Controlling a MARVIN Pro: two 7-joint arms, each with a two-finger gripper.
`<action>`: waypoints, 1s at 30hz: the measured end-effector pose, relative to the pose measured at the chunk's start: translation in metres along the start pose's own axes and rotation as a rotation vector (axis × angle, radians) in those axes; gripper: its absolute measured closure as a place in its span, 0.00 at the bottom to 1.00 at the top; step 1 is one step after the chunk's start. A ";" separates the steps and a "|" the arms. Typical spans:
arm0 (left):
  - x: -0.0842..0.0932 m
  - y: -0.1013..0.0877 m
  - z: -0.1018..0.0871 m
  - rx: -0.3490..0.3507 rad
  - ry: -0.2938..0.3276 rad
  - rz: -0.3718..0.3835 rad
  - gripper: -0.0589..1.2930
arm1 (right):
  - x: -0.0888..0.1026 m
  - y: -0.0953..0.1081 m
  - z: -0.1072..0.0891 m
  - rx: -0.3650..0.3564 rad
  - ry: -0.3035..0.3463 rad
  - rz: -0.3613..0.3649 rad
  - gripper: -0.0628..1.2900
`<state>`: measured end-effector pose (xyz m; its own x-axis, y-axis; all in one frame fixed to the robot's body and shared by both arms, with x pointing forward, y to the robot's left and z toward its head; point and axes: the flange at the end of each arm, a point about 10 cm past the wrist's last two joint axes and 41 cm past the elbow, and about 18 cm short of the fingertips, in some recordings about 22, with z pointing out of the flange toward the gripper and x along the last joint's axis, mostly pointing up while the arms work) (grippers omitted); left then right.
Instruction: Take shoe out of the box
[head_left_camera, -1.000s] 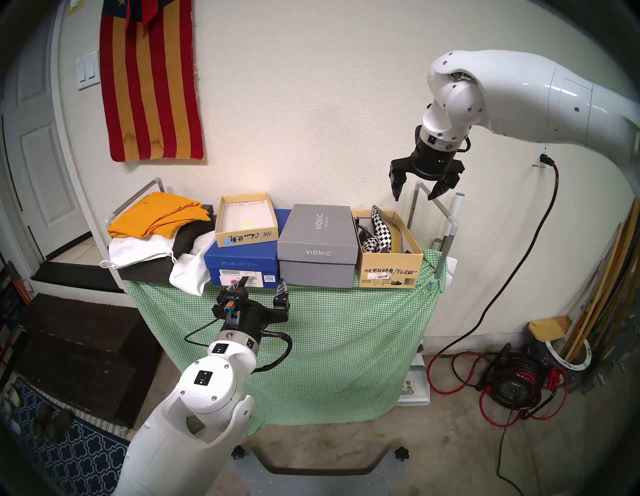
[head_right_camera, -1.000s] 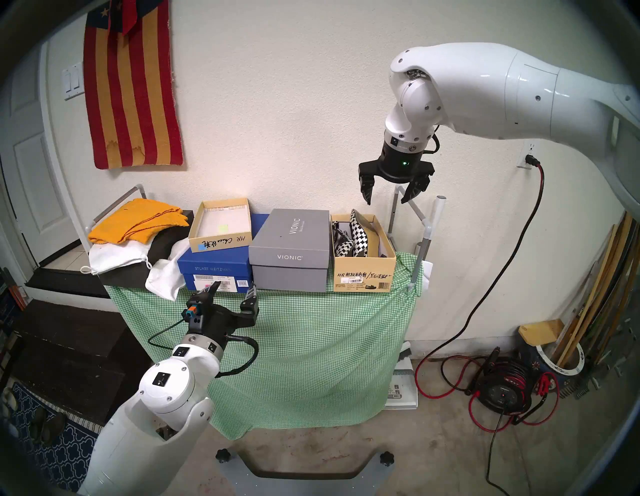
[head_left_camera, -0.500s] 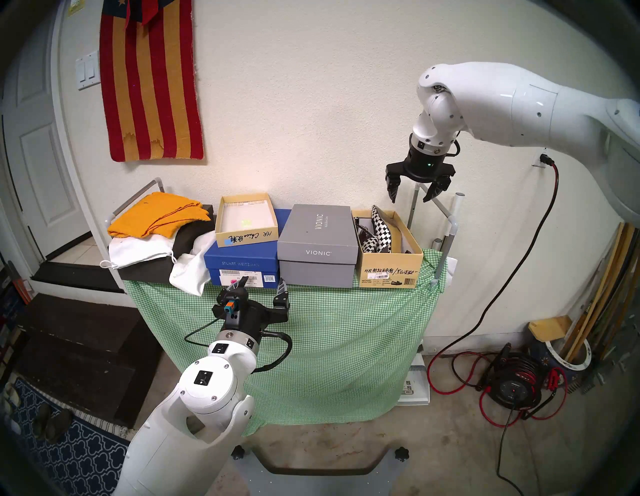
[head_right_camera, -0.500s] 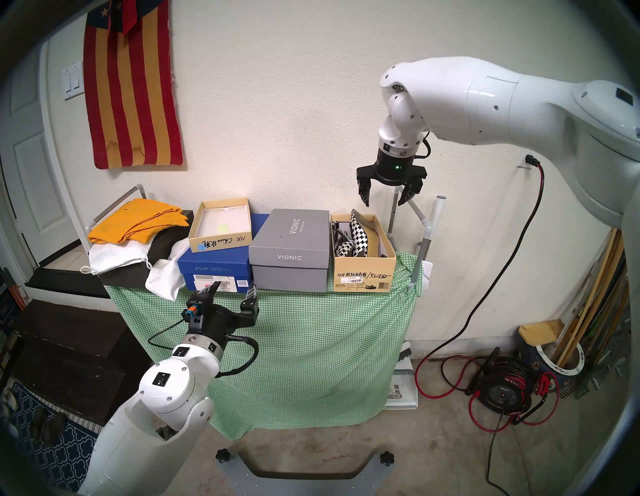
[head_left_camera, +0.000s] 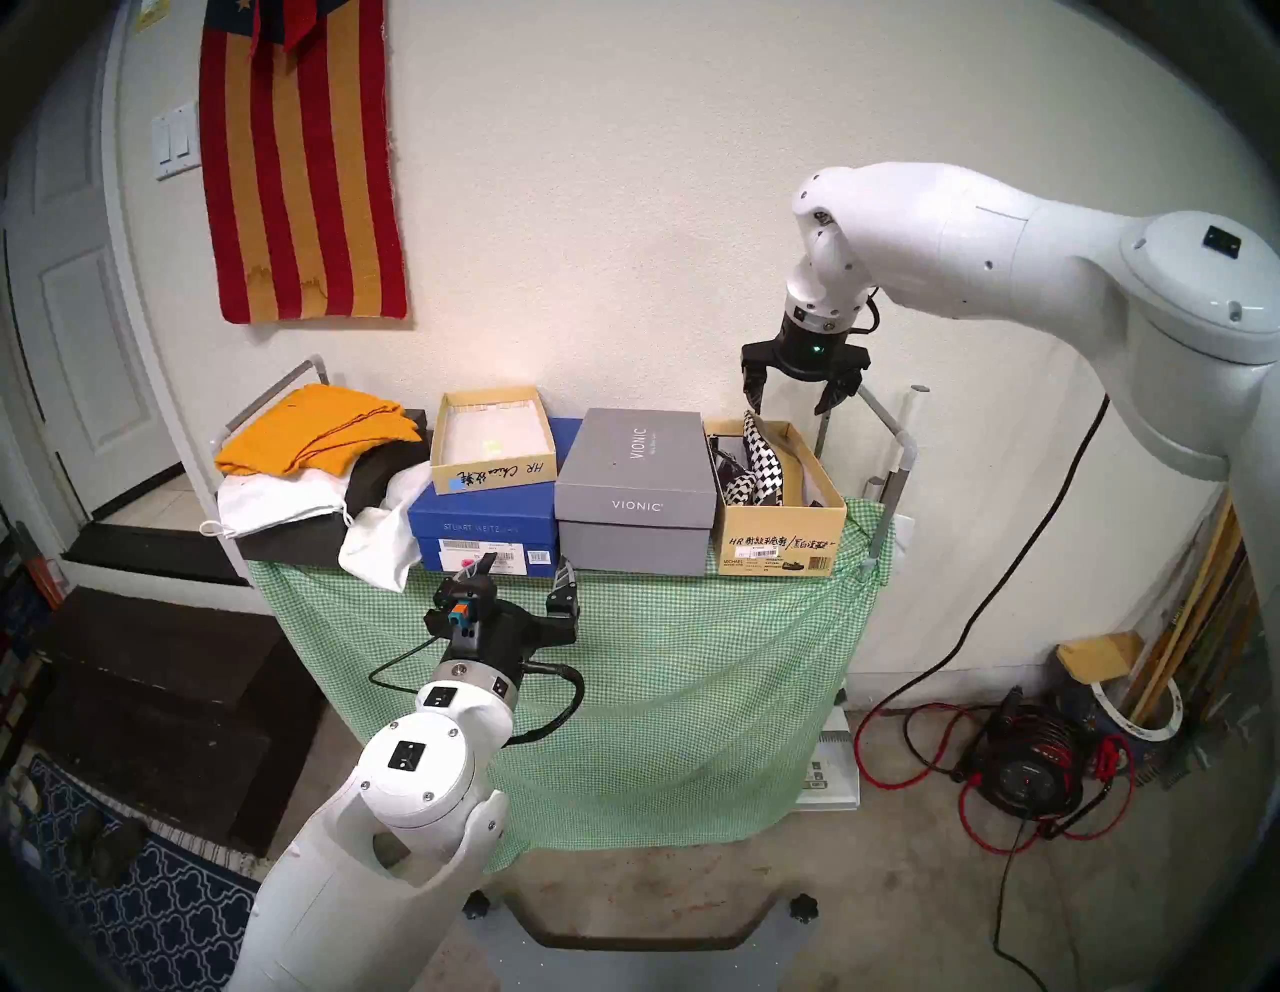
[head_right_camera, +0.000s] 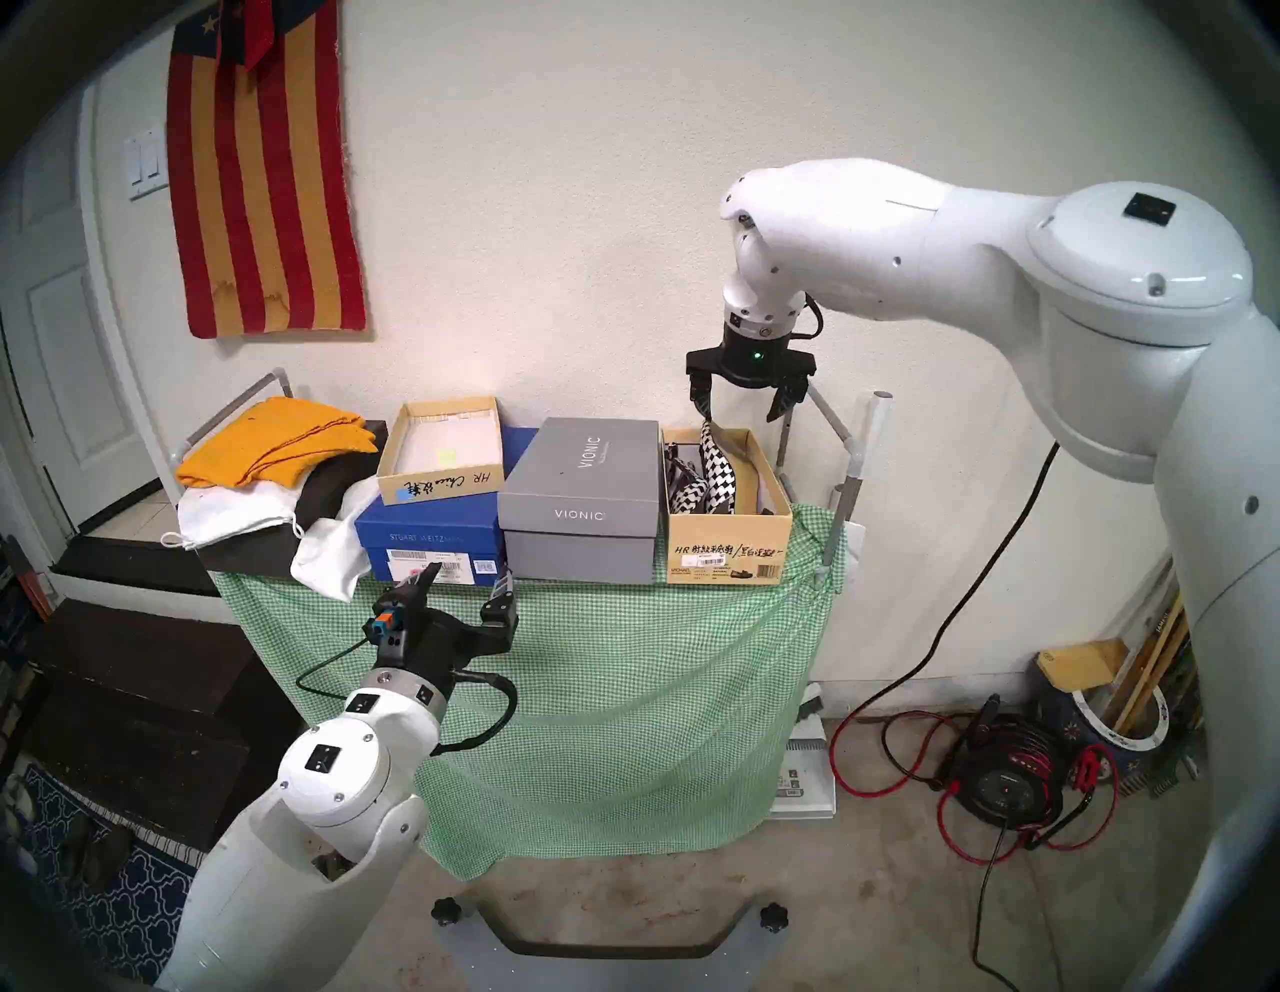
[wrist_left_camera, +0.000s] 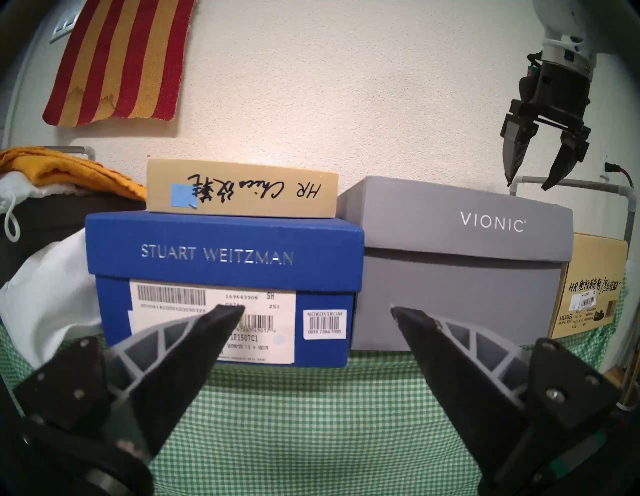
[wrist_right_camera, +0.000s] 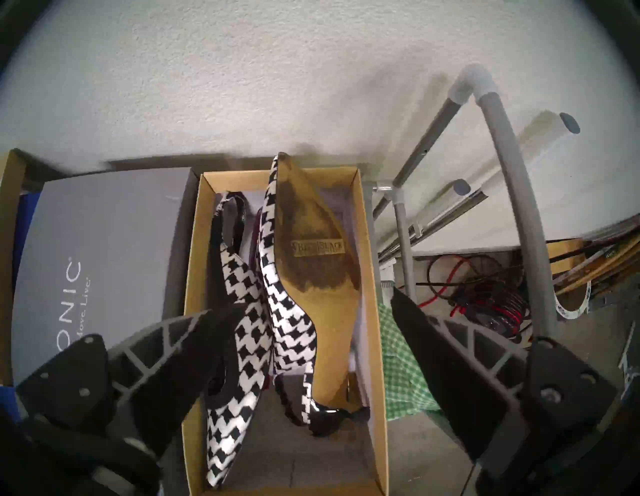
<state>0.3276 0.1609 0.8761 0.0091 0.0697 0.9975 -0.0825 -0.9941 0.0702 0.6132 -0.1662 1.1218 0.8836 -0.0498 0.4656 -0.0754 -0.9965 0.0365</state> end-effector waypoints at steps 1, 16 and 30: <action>0.000 0.000 0.000 0.000 0.000 0.000 0.05 | 0.000 -0.001 0.002 0.000 0.000 0.002 0.07; 0.000 0.000 0.000 0.000 0.000 0.000 0.05 | -0.005 -0.007 0.043 -0.004 -0.003 0.020 0.07; 0.000 0.000 0.000 0.000 0.000 0.000 0.05 | -0.010 -0.012 0.065 -0.003 0.000 0.014 0.07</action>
<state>0.3276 0.1609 0.8762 0.0091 0.0699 0.9975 -0.0824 -0.9941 0.0704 0.6347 -0.1585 1.0593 0.8822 -0.0642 0.4665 -0.0897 -0.9954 0.0328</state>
